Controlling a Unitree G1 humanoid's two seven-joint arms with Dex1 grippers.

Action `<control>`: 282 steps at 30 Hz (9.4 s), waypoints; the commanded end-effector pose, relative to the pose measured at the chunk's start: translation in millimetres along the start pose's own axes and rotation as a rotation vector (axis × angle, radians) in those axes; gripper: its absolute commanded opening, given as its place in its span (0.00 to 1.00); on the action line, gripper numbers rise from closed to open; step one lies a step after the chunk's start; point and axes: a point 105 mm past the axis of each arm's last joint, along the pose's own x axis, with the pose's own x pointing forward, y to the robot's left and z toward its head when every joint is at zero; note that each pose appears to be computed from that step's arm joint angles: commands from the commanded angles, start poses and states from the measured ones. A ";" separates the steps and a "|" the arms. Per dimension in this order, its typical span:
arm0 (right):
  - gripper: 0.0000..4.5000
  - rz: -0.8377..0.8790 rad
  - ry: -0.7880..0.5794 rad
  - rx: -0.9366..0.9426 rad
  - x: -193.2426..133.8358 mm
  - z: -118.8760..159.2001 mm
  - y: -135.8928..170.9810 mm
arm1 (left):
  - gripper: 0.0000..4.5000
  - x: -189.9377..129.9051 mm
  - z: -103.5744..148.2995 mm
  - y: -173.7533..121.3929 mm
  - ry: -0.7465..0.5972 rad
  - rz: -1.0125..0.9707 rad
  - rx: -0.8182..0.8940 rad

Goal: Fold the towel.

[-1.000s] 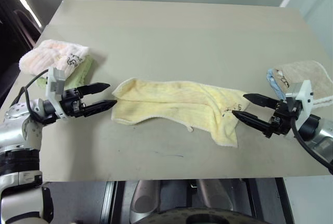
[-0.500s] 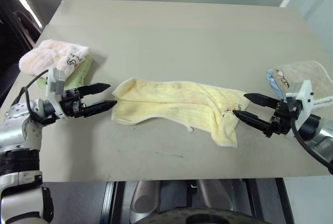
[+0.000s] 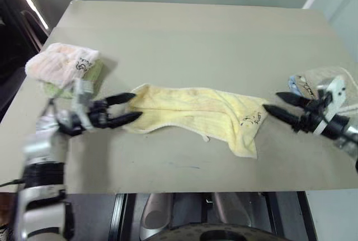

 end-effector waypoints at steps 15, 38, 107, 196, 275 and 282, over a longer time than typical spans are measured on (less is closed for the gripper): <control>0.81 -0.047 0.058 0.058 12.8 -6.2 -31.3 | 1.00 27.3 24.2 -14.0 -0.041 -0.085 0.130; 0.81 0.105 0.231 0.242 39.3 -41.0 -66.2 | 1.00 39.1 31.8 -34.3 -0.052 -0.138 0.121; 0.68 0.568 0.264 -0.217 64.8 10.8 99.7 | 1.00 69.5 19.8 -34.8 -0.075 -0.180 0.119; 0.01 0.256 -0.031 -0.536 34.3 165.0 62.9 | 1.00 -14.7 33.2 53.8 0.086 0.299 -0.132; 0.00 -0.361 -0.577 -0.469 55.4 224.3 -103.6 | 0.01 10.4 248.0 114.7 -0.569 0.831 0.476; 0.00 -0.091 -0.632 -0.480 51.1 183.5 -73.4 | 0.01 9.9 210.1 107.1 -0.442 0.584 0.463</control>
